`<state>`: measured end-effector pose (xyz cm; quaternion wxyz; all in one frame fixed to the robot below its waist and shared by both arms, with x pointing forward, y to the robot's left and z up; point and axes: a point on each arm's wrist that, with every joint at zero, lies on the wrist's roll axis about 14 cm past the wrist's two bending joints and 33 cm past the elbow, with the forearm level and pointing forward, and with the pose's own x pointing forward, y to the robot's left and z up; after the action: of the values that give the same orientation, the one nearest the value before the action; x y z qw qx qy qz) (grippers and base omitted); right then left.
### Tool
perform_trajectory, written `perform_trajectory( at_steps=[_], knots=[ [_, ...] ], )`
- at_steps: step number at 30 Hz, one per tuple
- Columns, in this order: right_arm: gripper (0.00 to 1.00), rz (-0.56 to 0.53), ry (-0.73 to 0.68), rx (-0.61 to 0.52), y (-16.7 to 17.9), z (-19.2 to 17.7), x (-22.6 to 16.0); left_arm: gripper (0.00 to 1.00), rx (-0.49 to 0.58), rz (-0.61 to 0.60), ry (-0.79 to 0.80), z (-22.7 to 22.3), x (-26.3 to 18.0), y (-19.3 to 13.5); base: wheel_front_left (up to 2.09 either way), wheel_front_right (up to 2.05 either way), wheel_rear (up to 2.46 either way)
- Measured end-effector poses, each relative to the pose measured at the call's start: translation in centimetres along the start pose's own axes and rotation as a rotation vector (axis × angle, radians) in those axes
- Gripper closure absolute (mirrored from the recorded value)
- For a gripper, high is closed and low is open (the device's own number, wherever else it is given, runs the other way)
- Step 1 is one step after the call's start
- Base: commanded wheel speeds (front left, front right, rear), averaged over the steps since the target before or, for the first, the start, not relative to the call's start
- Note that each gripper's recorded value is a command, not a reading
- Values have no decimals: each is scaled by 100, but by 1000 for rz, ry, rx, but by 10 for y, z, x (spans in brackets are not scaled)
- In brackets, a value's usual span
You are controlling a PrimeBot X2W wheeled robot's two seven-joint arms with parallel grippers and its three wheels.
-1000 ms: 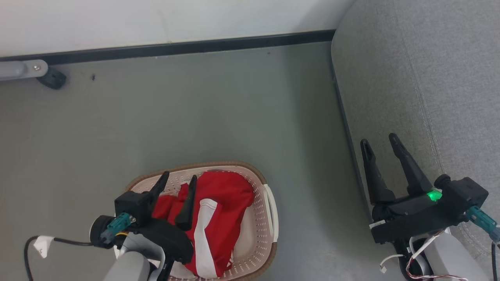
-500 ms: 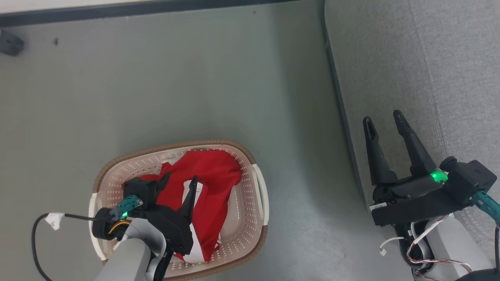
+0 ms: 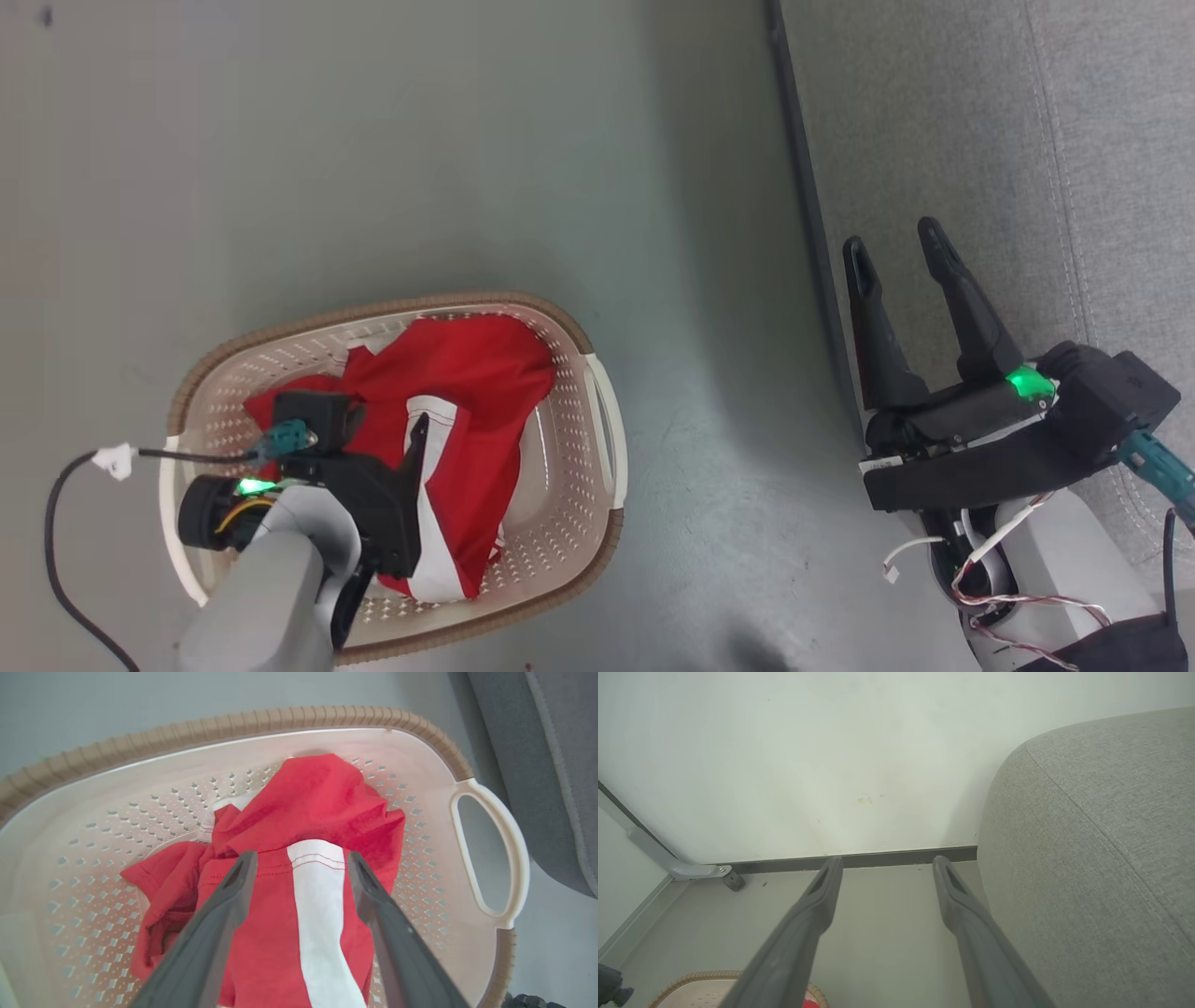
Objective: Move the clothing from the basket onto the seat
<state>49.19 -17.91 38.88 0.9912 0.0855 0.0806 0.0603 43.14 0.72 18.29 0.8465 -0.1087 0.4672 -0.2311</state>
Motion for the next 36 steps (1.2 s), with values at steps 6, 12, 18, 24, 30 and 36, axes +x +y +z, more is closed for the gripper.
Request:
perform_trajectory(
  at_steps=[6,12,18,24,30,36],
  knots=[
    [0,-3,10,-2,-3,-8,3,0,-7,16,86,-16,14,11,0,0,0],
    [0,-4,27,5,-2,-19,6,0,-5,42,171,-35,23,27,0,0,0],
    [0,-18,49,5,-7,-29,7,0,16,39,241,-50,36,29,0,0,0],
    [0,-24,72,2,-9,-38,5,0,38,70,321,-69,44,34,0,0,0],
    [0,-44,89,-4,-16,-44,2,0,75,116,327,-74,51,41,0,0,0],
    [0,-46,92,-2,-16,-46,2,0,93,179,325,-70,53,54,0,0,0]
  ],
)
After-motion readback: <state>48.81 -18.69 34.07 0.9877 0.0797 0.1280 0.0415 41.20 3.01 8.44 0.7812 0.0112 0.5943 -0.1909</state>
